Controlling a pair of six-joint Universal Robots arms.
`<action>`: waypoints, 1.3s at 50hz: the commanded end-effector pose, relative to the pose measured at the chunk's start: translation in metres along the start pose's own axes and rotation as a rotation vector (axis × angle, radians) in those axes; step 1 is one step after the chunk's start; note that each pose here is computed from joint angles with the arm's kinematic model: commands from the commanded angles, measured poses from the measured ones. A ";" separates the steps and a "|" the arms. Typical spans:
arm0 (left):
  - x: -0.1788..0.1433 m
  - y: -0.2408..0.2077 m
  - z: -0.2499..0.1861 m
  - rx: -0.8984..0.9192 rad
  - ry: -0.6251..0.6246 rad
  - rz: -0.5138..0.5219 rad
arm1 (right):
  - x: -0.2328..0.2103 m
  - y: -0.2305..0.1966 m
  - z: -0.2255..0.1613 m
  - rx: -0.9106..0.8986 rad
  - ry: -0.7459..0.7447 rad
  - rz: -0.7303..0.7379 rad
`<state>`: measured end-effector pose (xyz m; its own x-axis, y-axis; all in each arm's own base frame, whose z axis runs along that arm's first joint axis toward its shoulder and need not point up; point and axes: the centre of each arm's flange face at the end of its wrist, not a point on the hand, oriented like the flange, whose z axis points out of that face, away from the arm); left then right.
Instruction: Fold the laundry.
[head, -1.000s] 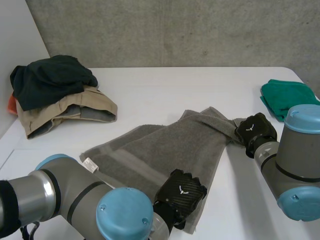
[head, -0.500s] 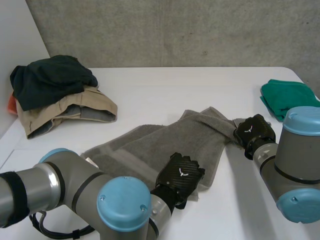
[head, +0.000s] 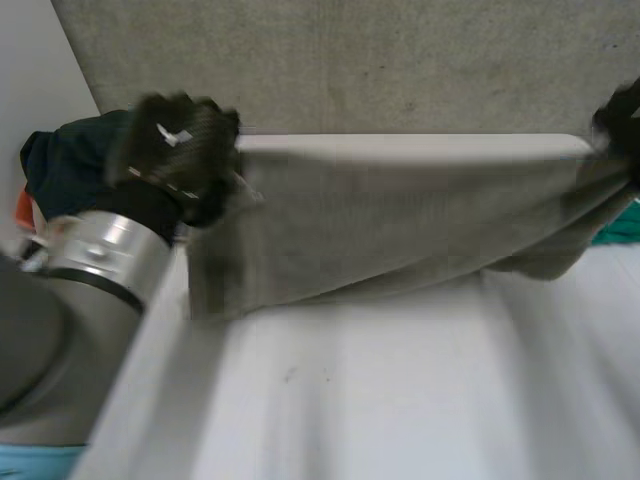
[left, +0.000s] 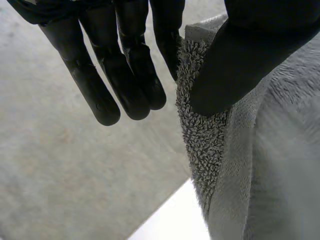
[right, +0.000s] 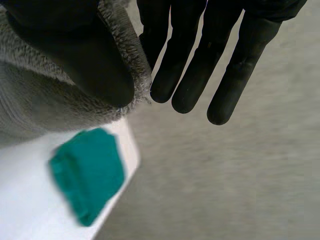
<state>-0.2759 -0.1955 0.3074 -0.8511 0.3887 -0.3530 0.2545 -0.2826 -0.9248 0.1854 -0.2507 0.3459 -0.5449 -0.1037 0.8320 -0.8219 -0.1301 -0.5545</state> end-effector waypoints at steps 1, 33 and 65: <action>-0.027 -0.019 -0.001 0.033 -0.024 0.007 | 0.032 -0.025 -0.028 0.040 -0.011 0.022; -0.064 -0.054 0.154 0.631 -0.390 0.175 | 0.024 -0.052 0.111 0.388 0.549 0.100; 0.097 0.114 0.085 0.028 0.141 -0.295 | -0.053 -0.108 -0.036 0.537 0.047 0.104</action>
<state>-0.3515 -0.2604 0.1823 -0.8201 0.5350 -0.2030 0.1044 -0.2090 -0.9723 0.2862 -0.2379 0.3347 -0.6254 -0.0700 0.7772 -0.6436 -0.5169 -0.5645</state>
